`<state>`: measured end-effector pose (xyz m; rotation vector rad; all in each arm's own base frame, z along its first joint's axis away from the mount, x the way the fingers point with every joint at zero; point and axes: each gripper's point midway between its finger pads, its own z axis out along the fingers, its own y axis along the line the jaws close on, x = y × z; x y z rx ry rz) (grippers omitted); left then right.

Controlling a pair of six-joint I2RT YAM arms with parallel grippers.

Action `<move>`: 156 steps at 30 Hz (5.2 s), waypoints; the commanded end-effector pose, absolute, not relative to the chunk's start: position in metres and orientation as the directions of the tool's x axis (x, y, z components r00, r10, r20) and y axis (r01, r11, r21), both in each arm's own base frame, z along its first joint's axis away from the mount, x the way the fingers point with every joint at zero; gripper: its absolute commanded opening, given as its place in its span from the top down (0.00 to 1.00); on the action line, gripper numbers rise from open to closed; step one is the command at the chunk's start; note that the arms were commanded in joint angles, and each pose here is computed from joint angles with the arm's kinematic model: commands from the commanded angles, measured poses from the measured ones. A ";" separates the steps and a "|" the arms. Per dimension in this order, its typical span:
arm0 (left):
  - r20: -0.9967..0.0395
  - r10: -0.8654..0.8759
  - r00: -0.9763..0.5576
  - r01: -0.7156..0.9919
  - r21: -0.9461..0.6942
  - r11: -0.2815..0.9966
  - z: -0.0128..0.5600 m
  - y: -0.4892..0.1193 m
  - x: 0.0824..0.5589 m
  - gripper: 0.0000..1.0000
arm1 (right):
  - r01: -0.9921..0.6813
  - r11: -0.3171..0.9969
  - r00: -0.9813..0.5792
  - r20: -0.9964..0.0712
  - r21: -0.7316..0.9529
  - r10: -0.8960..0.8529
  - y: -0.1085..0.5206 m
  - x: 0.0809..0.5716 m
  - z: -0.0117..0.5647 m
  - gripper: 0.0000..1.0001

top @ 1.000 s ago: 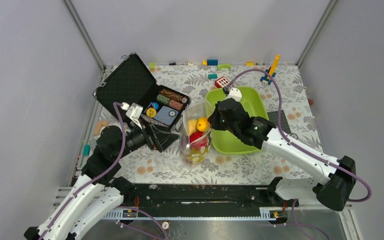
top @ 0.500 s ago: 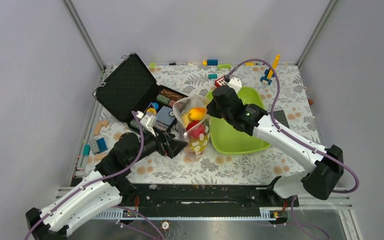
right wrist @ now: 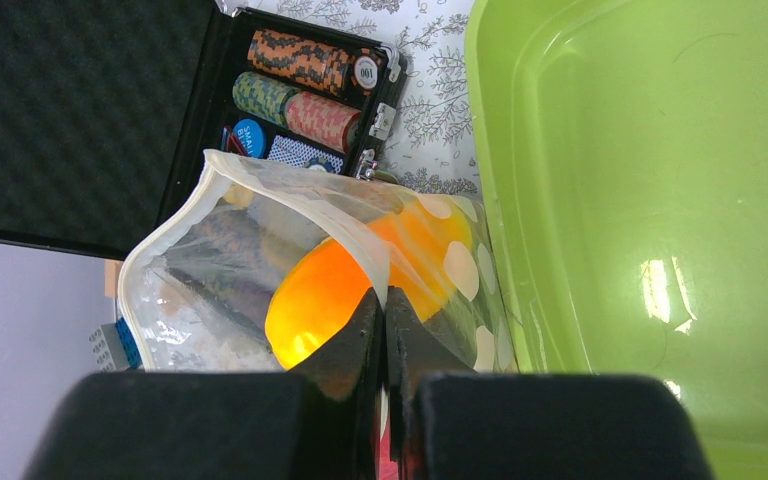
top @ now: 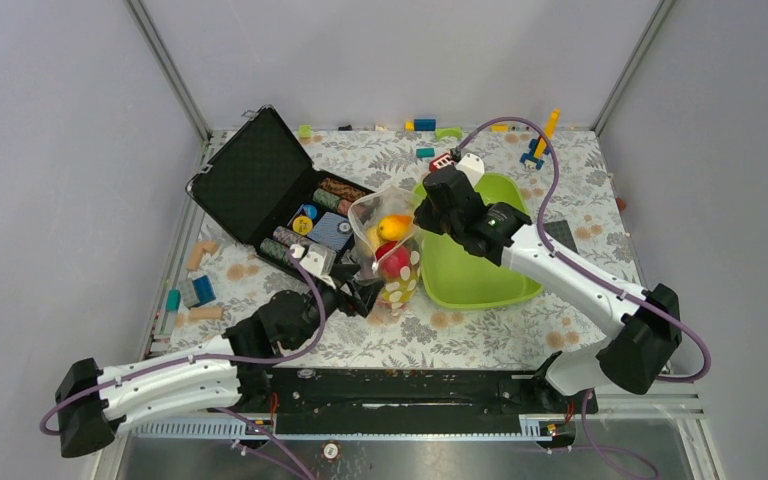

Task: Place the food in the zip-top bag and seal the zipper
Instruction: Adjust the zipper food storage bag at the center of the board, then zip the zipper food storage bag at the center of the board.

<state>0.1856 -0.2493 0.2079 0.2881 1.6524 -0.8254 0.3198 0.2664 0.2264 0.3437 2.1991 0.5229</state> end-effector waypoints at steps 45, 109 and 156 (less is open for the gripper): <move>-0.981 0.016 -0.191 0.796 -0.146 0.587 0.265 -0.239 0.141 1.00 | -0.870 -0.397 0.343 -0.937 -0.292 -0.062 0.321 0.118 0.339 0.06; -0.963 -0.136 -0.234 0.726 -0.266 0.635 0.245 -0.208 0.138 1.00 | -0.934 -0.251 0.345 -0.822 -0.254 -0.452 0.371 0.181 0.258 0.92; -0.838 -0.541 -0.071 -0.081 -0.536 0.840 0.219 -0.049 0.187 1.00 | -0.958 -0.057 0.261 -0.766 -0.282 -0.587 0.306 0.219 0.247 0.95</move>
